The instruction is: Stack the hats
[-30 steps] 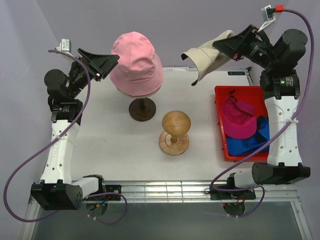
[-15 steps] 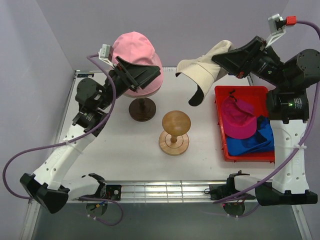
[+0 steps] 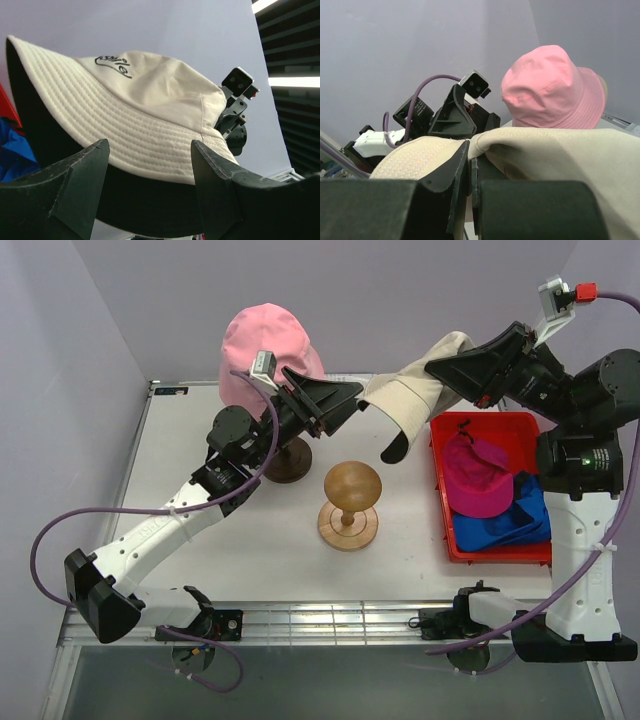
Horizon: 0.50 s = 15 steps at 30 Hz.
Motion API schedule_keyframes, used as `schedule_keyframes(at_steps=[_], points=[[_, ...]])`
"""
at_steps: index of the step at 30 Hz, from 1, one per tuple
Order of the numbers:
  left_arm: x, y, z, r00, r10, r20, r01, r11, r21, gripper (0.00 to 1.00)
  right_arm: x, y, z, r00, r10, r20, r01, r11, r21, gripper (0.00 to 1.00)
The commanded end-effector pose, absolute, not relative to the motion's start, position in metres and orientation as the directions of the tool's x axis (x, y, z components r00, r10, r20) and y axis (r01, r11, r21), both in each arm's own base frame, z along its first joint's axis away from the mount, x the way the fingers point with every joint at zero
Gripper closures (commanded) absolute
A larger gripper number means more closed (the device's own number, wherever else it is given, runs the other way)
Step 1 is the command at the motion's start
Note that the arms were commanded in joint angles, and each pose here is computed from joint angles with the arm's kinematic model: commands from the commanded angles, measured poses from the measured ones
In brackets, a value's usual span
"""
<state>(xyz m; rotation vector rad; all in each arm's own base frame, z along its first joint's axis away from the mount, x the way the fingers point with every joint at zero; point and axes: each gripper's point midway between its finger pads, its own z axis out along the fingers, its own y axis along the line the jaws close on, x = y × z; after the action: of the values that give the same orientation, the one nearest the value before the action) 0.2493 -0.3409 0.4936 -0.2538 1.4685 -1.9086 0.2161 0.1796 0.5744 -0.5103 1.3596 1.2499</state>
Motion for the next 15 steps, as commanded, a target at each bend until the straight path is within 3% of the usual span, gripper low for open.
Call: schedule_keyframes(at_steps=[1,10,15], points=[[0.240,-0.330,0.518,-0.727,-0.656,-0.203,0.418,-0.188,-0.889,0.23,0.201,0.179,0.582,-0.176,0.351,-0.920,-0.893,0.338,0.299,0.92],[0.234,-0.340,0.501,-0.807,-0.585,-0.080,0.291,-0.276,-0.916,0.21,0.204,0.177,0.589,-0.113,0.350,-0.930,-0.897,0.367,0.247,0.92],[0.231,-0.329,0.502,-0.784,-0.615,-0.077,0.316,-0.289,-0.903,0.18,0.206,0.177,0.589,-0.106,0.354,-0.929,-0.901,0.361,0.240,0.92]])
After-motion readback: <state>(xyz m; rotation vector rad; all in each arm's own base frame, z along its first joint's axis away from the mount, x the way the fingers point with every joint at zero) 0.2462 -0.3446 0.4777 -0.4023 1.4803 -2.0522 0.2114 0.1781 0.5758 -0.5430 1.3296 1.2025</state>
